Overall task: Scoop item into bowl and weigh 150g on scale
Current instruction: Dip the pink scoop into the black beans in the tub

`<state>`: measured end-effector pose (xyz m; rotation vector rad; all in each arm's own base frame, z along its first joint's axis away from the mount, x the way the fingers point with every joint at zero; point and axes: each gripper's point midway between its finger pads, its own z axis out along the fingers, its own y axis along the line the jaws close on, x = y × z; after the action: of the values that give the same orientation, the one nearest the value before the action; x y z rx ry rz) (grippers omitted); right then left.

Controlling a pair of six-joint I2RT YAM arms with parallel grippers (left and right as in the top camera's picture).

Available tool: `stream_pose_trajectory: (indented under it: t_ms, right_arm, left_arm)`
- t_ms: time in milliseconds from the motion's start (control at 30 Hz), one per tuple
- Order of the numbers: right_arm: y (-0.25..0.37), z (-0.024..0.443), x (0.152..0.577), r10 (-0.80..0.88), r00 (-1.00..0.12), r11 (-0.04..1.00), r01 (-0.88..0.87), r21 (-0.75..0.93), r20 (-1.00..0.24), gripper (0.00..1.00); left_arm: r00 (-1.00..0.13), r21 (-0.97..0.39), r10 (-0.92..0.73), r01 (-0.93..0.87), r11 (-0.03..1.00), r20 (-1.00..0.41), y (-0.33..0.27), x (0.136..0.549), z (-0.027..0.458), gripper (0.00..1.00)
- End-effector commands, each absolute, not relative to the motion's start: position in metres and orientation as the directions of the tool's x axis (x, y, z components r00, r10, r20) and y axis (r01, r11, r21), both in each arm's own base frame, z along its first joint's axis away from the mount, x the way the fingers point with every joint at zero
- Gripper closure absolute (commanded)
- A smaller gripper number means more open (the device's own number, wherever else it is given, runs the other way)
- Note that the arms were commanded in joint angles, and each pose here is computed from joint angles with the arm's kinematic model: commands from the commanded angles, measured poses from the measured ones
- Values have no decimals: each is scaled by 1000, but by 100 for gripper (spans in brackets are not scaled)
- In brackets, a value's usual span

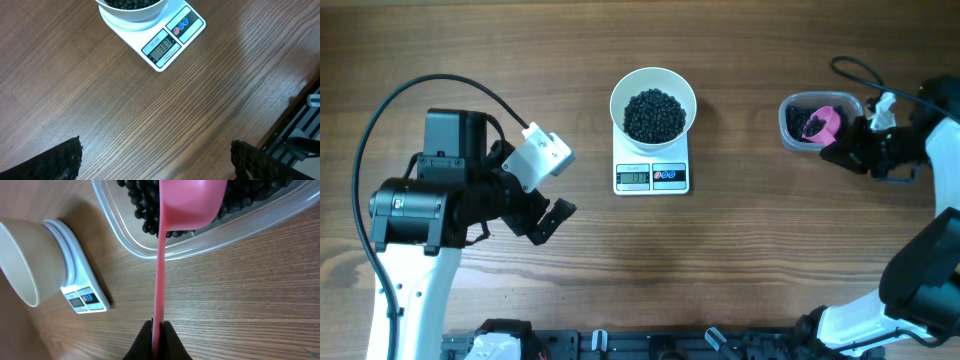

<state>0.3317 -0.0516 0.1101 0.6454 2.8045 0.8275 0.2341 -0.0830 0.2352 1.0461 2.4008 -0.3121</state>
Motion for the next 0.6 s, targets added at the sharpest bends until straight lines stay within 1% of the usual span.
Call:
stream_pose_trajectory:
  t_ms: [0, 333, 467, 567]
  right_arm:
    - [-49, 119, 334, 458, -888, 692, 340, 637, -24, 96]
    - [-56, 134, 338, 486, -872, 615, 296, 730, -56, 96]
    - [-45, 150, 344, 491, -869, 536, 250, 806, -57, 96]
    - [-35, 167, 349, 494, -868, 453, 197, 869, -60, 96]
  left_arm:
    - [-575, -17, 607, 734, 679, -549, -85, 233, 240, 0]
    - [-575, -17, 607, 734, 679, -549, -85, 233, 240, 0]
    - [-574, -17, 608, 734, 679, -549, -85, 233, 240, 0]
    - [-575, -17, 607, 734, 679, -549, -85, 233, 240, 0]
